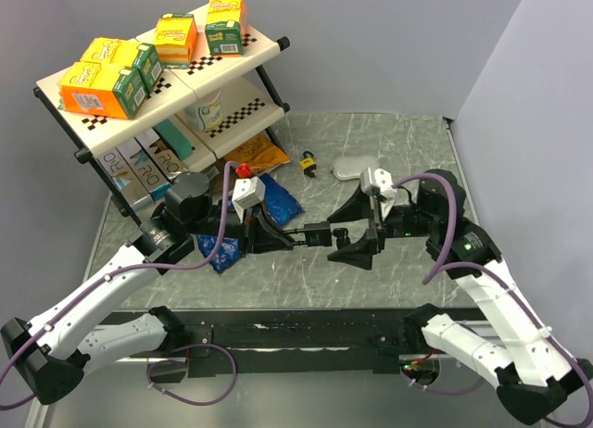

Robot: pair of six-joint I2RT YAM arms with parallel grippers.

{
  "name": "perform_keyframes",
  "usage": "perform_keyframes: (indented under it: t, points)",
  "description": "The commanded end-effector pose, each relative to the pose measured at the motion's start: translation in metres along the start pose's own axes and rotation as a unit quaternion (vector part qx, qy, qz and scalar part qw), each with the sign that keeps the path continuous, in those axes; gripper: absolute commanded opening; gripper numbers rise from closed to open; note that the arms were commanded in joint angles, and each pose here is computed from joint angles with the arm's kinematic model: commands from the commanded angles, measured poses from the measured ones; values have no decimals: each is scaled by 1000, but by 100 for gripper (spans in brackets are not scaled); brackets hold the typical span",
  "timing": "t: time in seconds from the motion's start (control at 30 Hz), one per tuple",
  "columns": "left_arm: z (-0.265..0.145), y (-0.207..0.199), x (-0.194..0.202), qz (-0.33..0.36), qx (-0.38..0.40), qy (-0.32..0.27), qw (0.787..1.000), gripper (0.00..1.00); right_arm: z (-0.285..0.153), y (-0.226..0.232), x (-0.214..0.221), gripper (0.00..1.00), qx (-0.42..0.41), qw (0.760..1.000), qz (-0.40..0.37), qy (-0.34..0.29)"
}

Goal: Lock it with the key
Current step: Lock the lock.

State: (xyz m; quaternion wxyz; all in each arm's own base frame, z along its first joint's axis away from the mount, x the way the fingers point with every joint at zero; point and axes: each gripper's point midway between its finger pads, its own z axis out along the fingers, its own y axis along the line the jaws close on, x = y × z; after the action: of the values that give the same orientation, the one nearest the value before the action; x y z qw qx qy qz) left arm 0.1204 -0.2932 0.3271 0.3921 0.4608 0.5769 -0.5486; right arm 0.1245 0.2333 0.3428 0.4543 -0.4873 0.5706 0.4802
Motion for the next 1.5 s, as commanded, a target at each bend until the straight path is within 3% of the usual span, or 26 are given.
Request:
perform_keyframes:
  t: [0.0,0.73,0.83,0.97,1.47]
  points:
    - [-9,-31,-62,89,41,-81,992,1,11,10,-10,88,-35,999,-9,-17]
    - [-5,-29,-68,83,41,-94,991,1,29,20,-16,33,-82,996,7,-24]
    - [-3,-28,-67,83,41,-92,992,1,31,23,-16,22,-90,995,19,-23]
    - [0,-29,-69,81,43,-95,991,1,32,24,-14,0,-93,995,28,-19]
    - [26,-44,-87,64,73,-124,988,1,48,24,-7,0,-97,994,54,-13]
